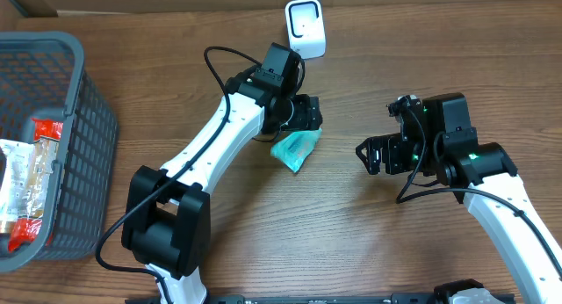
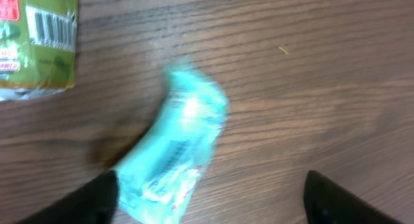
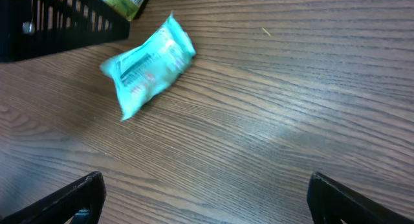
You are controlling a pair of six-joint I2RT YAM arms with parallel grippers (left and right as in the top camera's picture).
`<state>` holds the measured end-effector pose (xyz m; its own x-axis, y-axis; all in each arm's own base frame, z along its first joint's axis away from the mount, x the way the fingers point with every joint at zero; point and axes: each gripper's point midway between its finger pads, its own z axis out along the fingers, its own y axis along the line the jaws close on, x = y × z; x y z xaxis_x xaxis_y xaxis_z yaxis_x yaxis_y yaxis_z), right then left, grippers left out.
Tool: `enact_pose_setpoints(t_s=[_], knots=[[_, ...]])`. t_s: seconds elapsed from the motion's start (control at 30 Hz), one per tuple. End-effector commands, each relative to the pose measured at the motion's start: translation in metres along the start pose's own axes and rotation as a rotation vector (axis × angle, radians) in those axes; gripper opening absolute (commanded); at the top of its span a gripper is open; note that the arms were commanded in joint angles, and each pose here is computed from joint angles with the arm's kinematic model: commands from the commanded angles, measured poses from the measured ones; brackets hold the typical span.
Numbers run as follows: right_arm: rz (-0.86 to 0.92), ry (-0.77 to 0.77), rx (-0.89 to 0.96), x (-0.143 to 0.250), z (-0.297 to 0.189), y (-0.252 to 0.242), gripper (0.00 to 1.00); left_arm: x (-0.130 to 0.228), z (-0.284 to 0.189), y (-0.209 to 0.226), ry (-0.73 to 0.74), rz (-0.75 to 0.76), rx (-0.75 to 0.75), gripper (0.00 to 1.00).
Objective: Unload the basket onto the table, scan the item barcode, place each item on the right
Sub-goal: 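Carry the teal tissue pack out and release it on the table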
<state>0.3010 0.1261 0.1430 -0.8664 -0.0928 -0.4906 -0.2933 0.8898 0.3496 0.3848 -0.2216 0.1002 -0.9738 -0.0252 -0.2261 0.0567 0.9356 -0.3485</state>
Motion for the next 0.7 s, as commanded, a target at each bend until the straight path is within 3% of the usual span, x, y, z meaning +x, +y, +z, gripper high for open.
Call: enact_pose_setpoints(t_s=[0.0, 0.1, 0.27, 0.43, 0.67], knots=[[-0.011, -0.031, -0.003, -0.012, -0.005, 0.002, 1.0, -0.022, -0.035, -0.001, -0.051, 0.017, 0.014, 0.87], [-0.011, -0.031, -0.003, -0.012, -0.005, 0.003, 1.0, -0.04, -0.09, 0.009, -0.091, 0.032, 0.0, 0.88], [-0.011, -0.031, -0.003, -0.012, -0.005, 0.003, 1.0, -0.062, -0.248, 0.062, -0.322, -0.026, -0.106, 0.94], [-0.011, -0.031, -0.003, -0.012, -0.005, 0.003, 1.0, -0.028, -0.341, 0.148, -0.462, -0.256, -0.244, 0.97], [-0.011, -0.031, -0.003, -0.012, -0.005, 0.002, 1.0, 0.032, -0.406, 0.267, -0.561, -0.623, -0.371, 0.98]])
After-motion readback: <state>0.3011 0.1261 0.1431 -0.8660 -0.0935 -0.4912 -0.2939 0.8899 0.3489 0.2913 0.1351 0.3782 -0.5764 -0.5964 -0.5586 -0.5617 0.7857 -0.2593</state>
